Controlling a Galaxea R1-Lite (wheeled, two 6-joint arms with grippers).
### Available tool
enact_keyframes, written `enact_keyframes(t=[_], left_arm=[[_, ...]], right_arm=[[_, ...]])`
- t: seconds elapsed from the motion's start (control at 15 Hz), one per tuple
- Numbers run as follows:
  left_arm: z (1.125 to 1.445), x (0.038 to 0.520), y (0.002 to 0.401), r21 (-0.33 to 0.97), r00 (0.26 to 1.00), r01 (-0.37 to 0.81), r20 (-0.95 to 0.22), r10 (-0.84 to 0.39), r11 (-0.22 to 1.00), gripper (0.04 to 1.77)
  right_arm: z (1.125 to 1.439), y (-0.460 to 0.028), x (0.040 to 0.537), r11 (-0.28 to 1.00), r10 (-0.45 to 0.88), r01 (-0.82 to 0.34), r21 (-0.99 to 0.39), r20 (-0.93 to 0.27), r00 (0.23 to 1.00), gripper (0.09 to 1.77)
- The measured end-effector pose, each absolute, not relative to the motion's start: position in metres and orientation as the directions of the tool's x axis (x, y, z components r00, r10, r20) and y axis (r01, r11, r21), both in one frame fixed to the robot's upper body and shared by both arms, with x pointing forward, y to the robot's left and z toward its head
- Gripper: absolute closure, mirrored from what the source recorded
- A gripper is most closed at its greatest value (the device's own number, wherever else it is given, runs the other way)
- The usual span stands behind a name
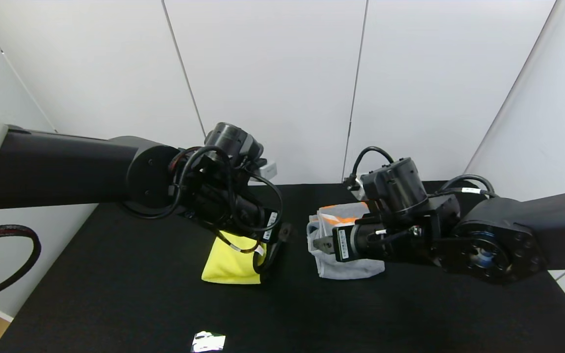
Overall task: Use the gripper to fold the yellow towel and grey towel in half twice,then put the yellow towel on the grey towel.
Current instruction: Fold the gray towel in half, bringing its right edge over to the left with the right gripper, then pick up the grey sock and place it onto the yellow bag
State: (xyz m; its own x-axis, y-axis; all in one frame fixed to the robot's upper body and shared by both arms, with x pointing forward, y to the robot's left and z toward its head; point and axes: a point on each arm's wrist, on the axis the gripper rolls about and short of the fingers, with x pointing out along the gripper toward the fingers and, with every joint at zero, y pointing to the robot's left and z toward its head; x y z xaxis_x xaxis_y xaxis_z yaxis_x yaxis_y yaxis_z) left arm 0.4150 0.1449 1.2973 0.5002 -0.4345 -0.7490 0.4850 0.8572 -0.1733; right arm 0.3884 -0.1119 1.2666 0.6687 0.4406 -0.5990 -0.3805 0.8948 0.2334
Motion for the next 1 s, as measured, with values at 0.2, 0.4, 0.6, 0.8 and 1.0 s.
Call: enact_keyframes(t=[0.2, 0.4, 0.6, 0.8, 1.0], left_arm=[[1.287, 0.414, 0.126, -0.246, 0.466, 0.436, -0.762, -0.450, 0.866, 0.09], [1.272, 0.418, 0.107, -0.307, 0.456, 0.385, -0.757, -0.469, 0.870, 0.09], [1.256, 0.425, 0.094, -0.344, 0.457, 0.357, -0.746, -0.484, 0.868, 0.09], [1.240, 0.432, 0.083, -0.374, 0.455, 0.322, -0.744, -0.489, 0.870, 0.09], [1.231, 0.444, 0.073, -0.417, 0.464, 0.259, -0.737, -0.491, 0.871, 0.09]], right_arm=[[1.270, -0.130, 0.394, 0.914, 0.402, -0.342, 0.219, -0.597, 0.694, 0.25], [1.272, -0.148, 0.401, 0.932, 0.363, -0.292, 0.216, -0.594, 0.718, 0.22], [1.273, -0.169, 0.405, 0.947, 0.322, -0.258, 0.193, -0.597, 0.735, 0.19], [1.273, -0.189, 0.406, 0.956, 0.292, -0.237, 0.172, -0.602, 0.743, 0.18], [1.276, -0.202, 0.406, 0.957, 0.290, -0.225, 0.184, -0.598, 0.747, 0.17]])
